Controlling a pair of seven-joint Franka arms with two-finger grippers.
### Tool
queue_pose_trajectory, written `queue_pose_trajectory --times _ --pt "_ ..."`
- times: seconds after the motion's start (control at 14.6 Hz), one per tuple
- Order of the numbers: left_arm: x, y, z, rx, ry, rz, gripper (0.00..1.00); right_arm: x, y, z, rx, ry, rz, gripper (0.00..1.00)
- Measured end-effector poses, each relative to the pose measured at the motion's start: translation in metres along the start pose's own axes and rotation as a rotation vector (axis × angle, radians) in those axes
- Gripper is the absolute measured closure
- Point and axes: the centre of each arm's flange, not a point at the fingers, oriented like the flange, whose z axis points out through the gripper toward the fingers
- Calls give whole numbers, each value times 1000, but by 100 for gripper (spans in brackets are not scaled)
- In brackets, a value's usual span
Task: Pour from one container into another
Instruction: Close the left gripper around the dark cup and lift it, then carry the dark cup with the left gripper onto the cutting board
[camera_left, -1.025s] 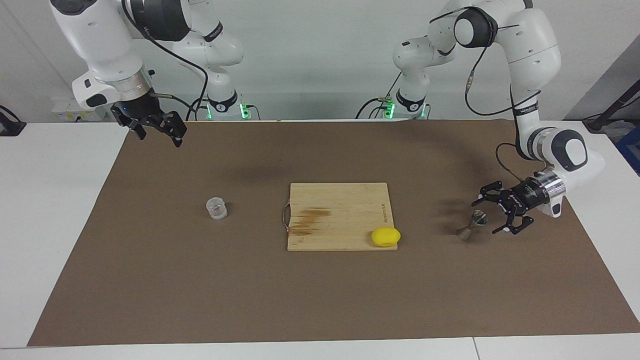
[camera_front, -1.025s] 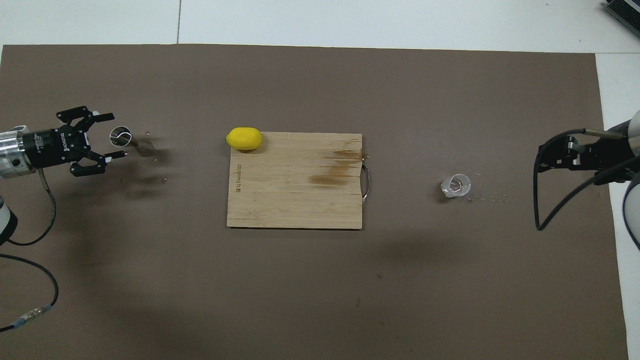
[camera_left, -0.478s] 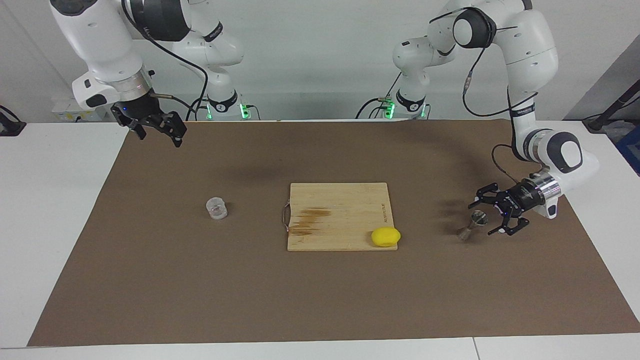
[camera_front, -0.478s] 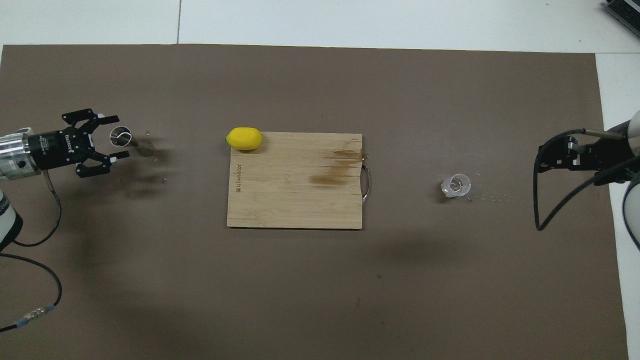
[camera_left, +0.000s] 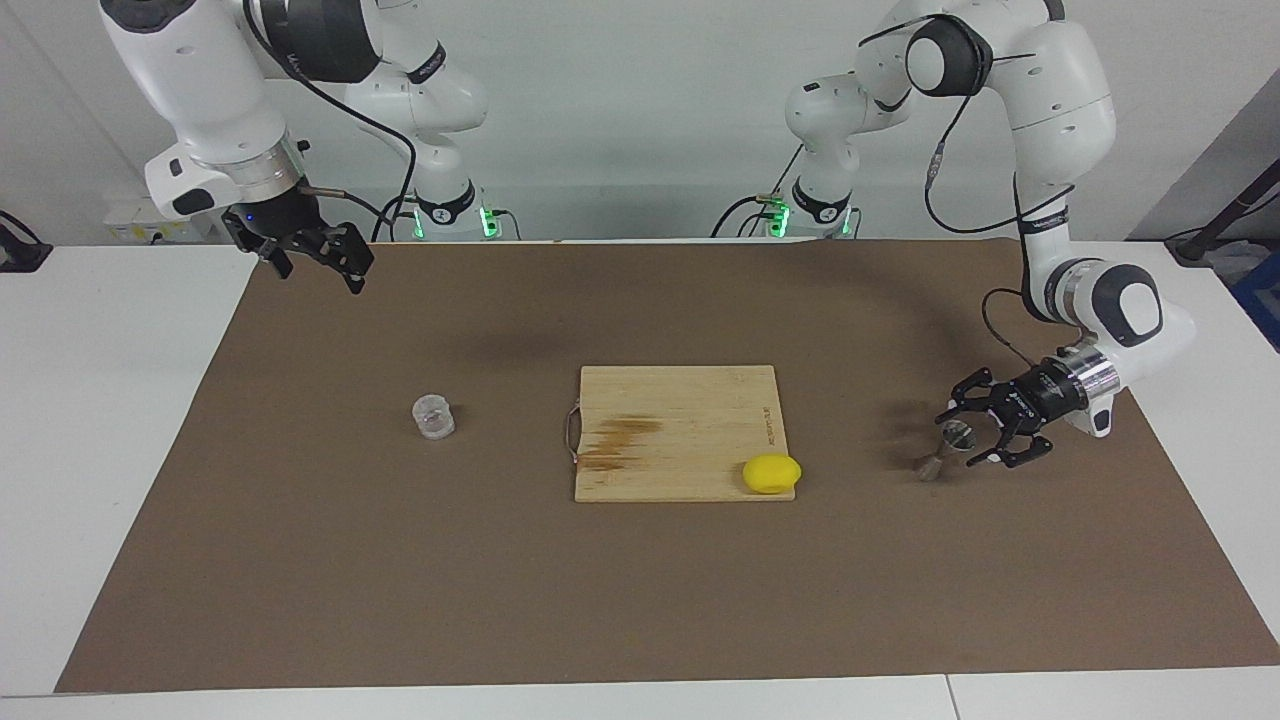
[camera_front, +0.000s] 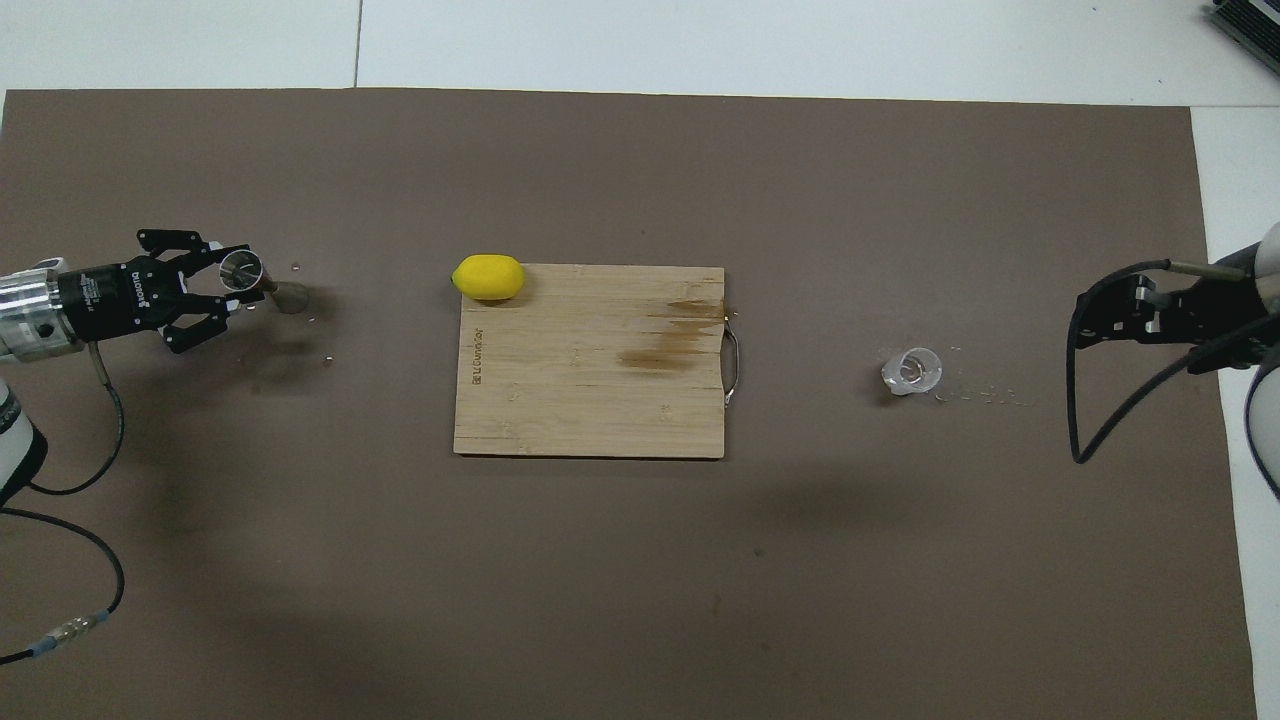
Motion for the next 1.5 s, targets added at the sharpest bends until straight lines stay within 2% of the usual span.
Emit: queue_pose_trajectory --times 0.34,0.61,0.89,1.09,1.23,1.5 --pt "-5 -2 2 24 -22 6 50 0 0 0 0 0 0 0" --pt "-41 -4 21 84 -72 57 50 0 0 0 0 0 0 0" --pt "-111 -22 80 185 -103 145 50 0 0 0 0 0 0 0" --pt "-153 -41 130 249 -109 134 50 0 0 0 0 0 0 0" --pt "-167 -51 158 261 -116 95 50 0 0 0 0 0 1 0" --pt "-193 -76 230 242 -110 56 50 0 0 0 0 0 2 0"
